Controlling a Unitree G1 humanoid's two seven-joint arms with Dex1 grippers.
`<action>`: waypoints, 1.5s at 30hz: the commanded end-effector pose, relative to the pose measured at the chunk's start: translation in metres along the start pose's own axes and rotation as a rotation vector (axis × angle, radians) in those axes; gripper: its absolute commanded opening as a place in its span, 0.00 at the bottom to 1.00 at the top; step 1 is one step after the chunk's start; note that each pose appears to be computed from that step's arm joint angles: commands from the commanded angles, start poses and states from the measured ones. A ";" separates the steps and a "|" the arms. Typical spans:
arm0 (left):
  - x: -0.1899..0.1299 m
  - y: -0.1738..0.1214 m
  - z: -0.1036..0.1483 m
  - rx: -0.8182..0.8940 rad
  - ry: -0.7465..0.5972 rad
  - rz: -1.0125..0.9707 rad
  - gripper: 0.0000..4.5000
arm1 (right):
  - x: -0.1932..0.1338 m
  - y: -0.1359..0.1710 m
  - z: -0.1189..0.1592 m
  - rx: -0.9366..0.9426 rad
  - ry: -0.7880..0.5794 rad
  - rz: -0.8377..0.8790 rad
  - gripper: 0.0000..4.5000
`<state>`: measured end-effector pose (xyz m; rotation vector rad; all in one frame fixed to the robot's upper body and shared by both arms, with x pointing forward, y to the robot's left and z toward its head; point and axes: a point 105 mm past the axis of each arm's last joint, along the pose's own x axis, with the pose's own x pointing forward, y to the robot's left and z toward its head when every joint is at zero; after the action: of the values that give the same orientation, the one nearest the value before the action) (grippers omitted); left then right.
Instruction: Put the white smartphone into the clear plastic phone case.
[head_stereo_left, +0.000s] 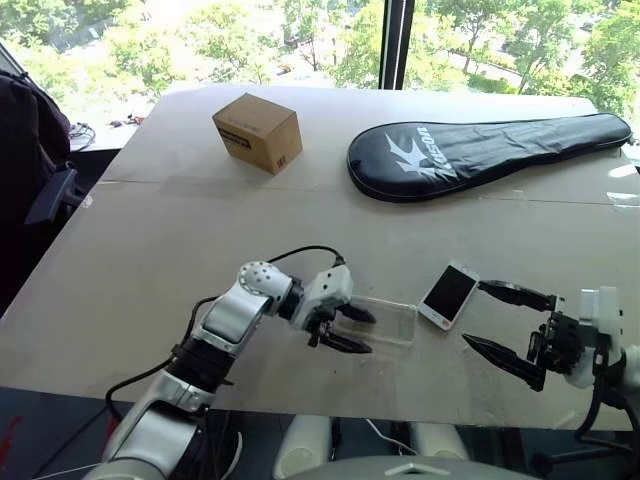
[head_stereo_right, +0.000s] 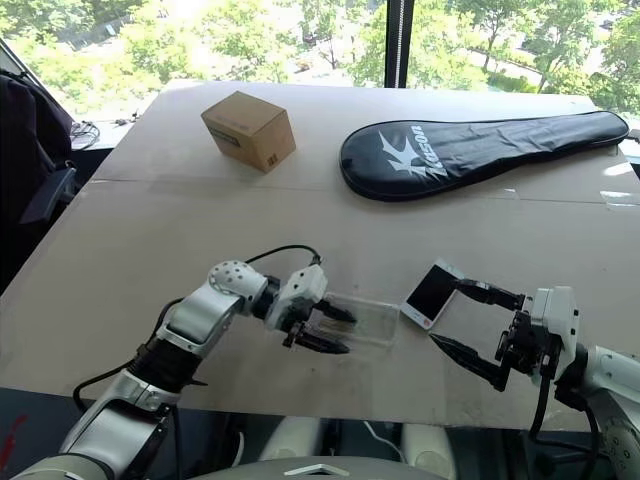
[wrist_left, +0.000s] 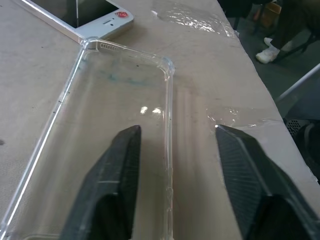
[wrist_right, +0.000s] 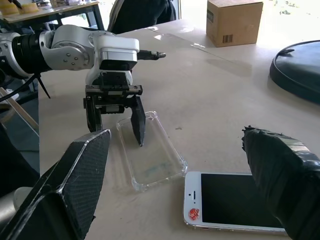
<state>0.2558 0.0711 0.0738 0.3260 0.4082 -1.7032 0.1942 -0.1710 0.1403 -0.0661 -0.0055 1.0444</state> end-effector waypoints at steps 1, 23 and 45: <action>-0.010 0.004 0.009 0.026 -0.007 0.044 0.97 | -0.001 0.002 0.002 -0.055 0.049 0.048 1.00; -0.053 -0.022 0.067 0.099 -0.117 0.156 0.99 | 0.070 -0.092 -0.026 0.019 0.371 0.097 1.00; -0.054 -0.008 0.078 0.144 -0.107 0.276 0.99 | 0.001 -0.048 -0.047 0.185 0.650 0.253 1.00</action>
<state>0.2603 0.0881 0.1597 0.3622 0.1947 -1.4506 0.2475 -0.2048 0.0967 -0.2567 0.7281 1.1873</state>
